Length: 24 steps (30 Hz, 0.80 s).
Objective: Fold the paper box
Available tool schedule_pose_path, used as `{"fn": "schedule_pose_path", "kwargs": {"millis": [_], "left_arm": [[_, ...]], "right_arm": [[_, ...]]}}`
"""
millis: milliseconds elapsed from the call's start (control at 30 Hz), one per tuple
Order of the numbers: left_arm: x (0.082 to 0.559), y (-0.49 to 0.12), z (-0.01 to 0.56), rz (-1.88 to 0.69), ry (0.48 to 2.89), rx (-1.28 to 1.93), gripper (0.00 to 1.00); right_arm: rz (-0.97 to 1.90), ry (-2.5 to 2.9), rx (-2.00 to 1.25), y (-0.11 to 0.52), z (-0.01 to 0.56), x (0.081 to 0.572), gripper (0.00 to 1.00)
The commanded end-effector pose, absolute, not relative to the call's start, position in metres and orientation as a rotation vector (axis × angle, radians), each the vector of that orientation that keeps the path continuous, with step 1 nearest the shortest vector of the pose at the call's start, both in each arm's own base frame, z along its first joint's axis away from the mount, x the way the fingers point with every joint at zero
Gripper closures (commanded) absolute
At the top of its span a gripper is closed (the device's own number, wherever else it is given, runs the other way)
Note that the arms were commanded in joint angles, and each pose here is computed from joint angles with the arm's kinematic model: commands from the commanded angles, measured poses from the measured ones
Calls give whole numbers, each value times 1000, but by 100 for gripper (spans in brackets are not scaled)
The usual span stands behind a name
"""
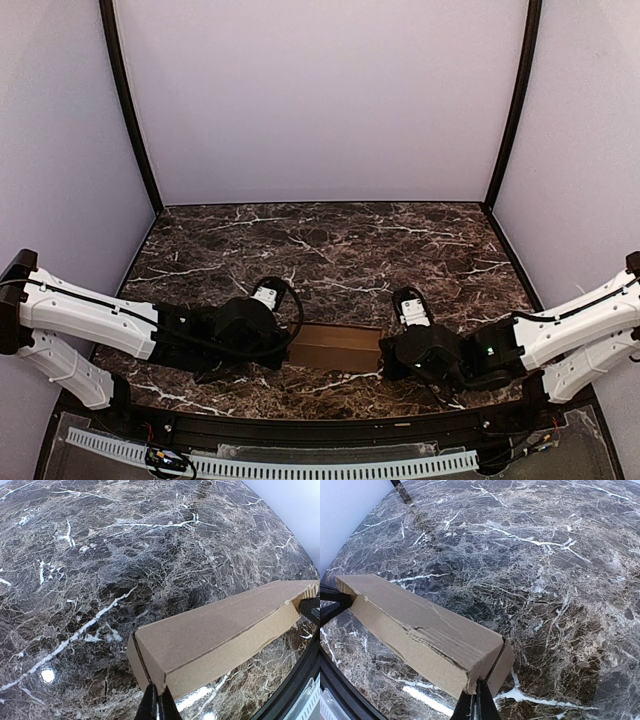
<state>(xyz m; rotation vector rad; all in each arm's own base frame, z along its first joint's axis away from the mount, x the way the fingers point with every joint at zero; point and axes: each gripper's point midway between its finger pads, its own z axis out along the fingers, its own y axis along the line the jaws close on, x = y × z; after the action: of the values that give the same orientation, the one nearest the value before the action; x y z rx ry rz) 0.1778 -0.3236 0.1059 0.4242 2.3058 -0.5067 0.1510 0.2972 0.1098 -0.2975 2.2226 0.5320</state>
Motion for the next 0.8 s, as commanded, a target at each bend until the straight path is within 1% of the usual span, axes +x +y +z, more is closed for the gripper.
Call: {"fn": "schedule_pose_path", "kwargs": {"millis": [0, 67, 167, 200, 267, 367, 533, 667, 733, 767], "left_arm": [[167, -320, 91, -461, 2365, 491, 99], [167, -320, 90, -460, 2367, 493, 99], [166, -319, 90, -460, 2367, 495, 99], [166, -319, 89, -459, 2367, 497, 99], [166, -319, 89, -456, 2366, 496, 99], [166, -319, 88, -451, 2365, 494, 99], [166, -318, 88, -448, 2365, 491, 99], [166, -319, 89, -441, 2361, 496, 99], [167, -319, 89, -439, 2362, 497, 99], [167, -319, 89, -439, 2363, 497, 99]], "right_arm": [[407, 2340, -389, 287, 71, 135, 100], [401, 2341, -388, 288, 70, 134, 100], [401, 2336, -381, 288, 73, 134, 94], [398, 2331, -378, 287, 75, 134, 90], [392, 2320, -369, 285, 80, 136, 75], [405, 2291, -360, 284, 94, 138, 63], [412, 2246, -377, 282, 117, 141, 49], [437, 2194, -398, 281, 143, 144, 44], [466, 2159, -439, 288, 157, 143, 40], [479, 2143, -463, 293, 164, 143, 39]]}}
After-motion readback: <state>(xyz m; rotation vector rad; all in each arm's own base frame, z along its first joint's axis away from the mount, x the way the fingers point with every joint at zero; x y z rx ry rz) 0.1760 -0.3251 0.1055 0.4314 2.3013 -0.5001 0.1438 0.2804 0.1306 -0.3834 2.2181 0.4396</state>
